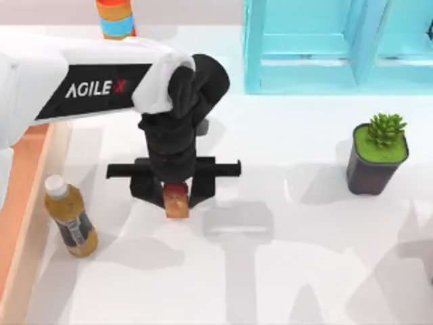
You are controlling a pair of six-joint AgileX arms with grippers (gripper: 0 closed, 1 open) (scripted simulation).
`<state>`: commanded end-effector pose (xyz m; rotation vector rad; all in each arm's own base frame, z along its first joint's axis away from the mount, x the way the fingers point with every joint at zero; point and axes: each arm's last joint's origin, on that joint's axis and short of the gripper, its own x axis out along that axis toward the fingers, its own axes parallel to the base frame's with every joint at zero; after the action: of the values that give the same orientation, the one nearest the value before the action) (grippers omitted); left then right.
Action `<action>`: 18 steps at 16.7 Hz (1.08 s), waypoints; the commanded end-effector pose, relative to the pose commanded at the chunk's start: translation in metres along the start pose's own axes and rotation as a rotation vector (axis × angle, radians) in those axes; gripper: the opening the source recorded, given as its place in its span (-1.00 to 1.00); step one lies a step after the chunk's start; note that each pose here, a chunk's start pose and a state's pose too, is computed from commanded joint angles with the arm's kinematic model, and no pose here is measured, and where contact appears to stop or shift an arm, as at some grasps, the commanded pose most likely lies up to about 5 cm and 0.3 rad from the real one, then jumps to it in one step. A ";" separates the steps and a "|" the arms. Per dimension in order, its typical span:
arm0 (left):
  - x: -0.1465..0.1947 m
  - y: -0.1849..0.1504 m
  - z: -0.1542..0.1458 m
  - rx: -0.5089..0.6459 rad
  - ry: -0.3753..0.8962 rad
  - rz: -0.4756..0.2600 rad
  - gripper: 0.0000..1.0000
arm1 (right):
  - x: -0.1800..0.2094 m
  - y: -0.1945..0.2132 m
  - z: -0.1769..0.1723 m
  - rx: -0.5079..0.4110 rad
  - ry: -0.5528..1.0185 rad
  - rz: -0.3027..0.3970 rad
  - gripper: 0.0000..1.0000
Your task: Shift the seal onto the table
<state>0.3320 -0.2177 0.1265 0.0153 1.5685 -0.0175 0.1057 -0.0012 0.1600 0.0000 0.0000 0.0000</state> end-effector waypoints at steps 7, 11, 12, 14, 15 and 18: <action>0.000 0.000 0.000 0.000 0.000 0.000 0.36 | 0.000 0.000 0.000 0.000 0.000 0.000 1.00; 0.000 0.000 0.000 0.000 0.000 0.000 0.96 | 0.000 0.000 0.000 0.000 0.000 0.000 1.00; 0.000 0.000 0.000 0.000 0.000 0.000 1.00 | 0.000 0.000 0.000 0.000 0.000 0.000 1.00; 0.000 0.000 0.000 0.000 0.000 0.000 1.00 | 0.000 0.000 0.000 0.000 0.000 0.000 1.00; 0.000 0.000 0.000 0.000 0.000 0.000 1.00 | 0.000 0.000 0.000 0.000 0.000 0.000 1.00; 0.000 0.000 0.000 0.000 0.000 0.000 1.00 | 0.000 0.000 0.000 0.000 0.000 0.000 1.00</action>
<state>0.3320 -0.2177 0.1265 0.0153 1.5685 -0.0175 0.1057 -0.0012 0.1600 0.0000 0.0000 0.0000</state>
